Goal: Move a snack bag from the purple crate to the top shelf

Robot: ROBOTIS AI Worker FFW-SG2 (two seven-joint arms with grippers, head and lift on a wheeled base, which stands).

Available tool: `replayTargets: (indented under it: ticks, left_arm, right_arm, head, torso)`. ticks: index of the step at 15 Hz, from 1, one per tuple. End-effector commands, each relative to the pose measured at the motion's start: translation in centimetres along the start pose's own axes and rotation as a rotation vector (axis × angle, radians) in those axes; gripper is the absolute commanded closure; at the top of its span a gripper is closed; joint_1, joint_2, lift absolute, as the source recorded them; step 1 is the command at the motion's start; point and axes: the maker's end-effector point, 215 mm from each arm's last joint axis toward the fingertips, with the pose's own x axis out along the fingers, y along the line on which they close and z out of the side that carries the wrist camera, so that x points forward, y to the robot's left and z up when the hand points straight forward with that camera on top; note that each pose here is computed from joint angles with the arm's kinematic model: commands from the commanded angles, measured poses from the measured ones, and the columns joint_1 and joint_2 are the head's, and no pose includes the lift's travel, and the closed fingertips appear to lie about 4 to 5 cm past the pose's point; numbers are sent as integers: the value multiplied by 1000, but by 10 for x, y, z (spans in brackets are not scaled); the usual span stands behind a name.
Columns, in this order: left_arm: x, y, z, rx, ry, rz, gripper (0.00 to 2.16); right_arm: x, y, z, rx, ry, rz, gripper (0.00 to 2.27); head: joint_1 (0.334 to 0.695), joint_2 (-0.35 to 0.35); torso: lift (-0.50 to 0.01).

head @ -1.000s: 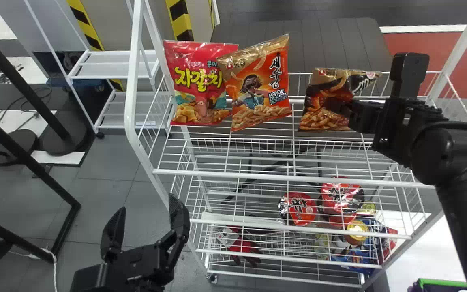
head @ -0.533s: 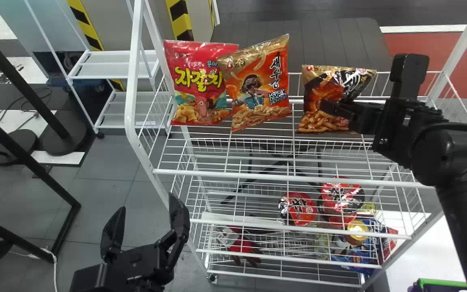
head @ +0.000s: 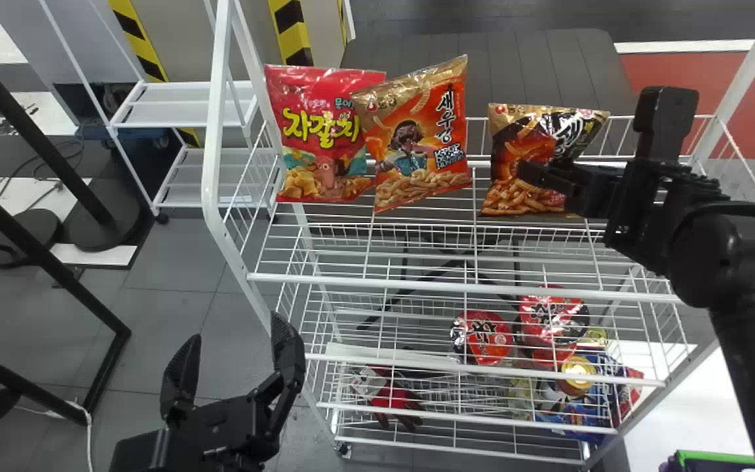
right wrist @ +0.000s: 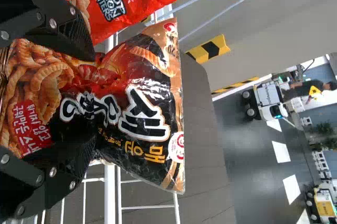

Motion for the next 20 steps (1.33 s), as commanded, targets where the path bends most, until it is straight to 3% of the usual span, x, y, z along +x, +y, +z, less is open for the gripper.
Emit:
replayTargets:
  ticks: [1,6,11,16,20]
  left_arm:
    - [0,0,1,-1,-2,-1,-2]
    - [0,0,4,-1,-9,-3,-2]
    - [1,-3,8,6,-5,-20,-2]
    - [-2,-1,2,26,11,-29,-2]
    - [0,4,2,52,13,-28,-2]
  right_arm:
    - [-12,5,3,-16,-10,-6,188]
    - [-62,5,-28,-36,15,-39,167]
    - [-161,1,-14,-151,-295,-91,167]
    - [-223,-61,-80,-168,-248,-153,164]
    - [-242,-85,-135,-151,-138,-201,167]
  head:
    - [695,128]
    - [695,126]
    - [695,113]
    - [695,49]
    - [695,-20]
  torso:
    - [-1]
    - [-1]
    - [-1]
    - [-1]
    - [-1]
